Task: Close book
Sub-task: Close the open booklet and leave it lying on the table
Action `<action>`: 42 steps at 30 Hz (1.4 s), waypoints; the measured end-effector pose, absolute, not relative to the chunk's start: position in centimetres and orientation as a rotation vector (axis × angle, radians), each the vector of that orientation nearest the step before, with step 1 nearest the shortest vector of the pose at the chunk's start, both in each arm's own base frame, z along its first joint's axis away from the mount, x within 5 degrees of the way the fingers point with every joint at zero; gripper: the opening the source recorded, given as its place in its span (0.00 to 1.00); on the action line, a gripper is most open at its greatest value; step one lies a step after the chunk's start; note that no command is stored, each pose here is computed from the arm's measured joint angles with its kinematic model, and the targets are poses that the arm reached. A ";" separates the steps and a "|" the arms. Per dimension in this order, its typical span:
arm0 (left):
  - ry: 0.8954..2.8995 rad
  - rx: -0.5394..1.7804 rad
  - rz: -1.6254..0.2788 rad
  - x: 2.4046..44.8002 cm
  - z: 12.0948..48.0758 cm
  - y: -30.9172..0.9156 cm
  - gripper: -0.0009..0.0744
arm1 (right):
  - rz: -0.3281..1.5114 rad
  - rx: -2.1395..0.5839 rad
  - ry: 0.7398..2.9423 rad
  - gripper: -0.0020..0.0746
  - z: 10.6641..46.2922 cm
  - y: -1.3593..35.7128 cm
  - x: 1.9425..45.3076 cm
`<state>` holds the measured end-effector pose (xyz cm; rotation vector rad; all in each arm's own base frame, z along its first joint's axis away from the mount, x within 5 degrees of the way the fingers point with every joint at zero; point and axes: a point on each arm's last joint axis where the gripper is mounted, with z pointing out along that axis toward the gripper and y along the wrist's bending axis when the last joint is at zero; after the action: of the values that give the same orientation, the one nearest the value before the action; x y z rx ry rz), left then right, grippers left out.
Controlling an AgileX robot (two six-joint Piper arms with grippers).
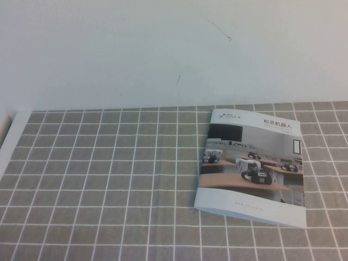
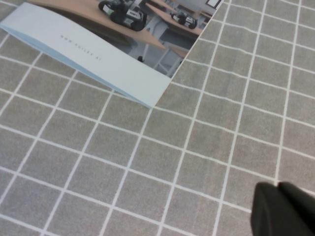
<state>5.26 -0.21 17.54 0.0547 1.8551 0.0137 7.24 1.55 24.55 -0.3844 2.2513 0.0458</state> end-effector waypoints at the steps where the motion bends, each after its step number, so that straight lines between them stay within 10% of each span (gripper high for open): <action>1: 1.856 0.045 0.011 5.3 17.5 -0.2 0.01 | 0.047 -0.384 2.251 0.02 24.6 1.6 7.2; 42: 1.855 -0.013 -0.085 5.2 17.5 -0.4 0.01 | 0.052 -0.382 2.252 0.02 24.6 1.6 7.2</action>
<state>5.24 -0.38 17.54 -0.0128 1.8548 -0.0853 7.24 1.58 24.55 -0.3821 2.2516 0.0517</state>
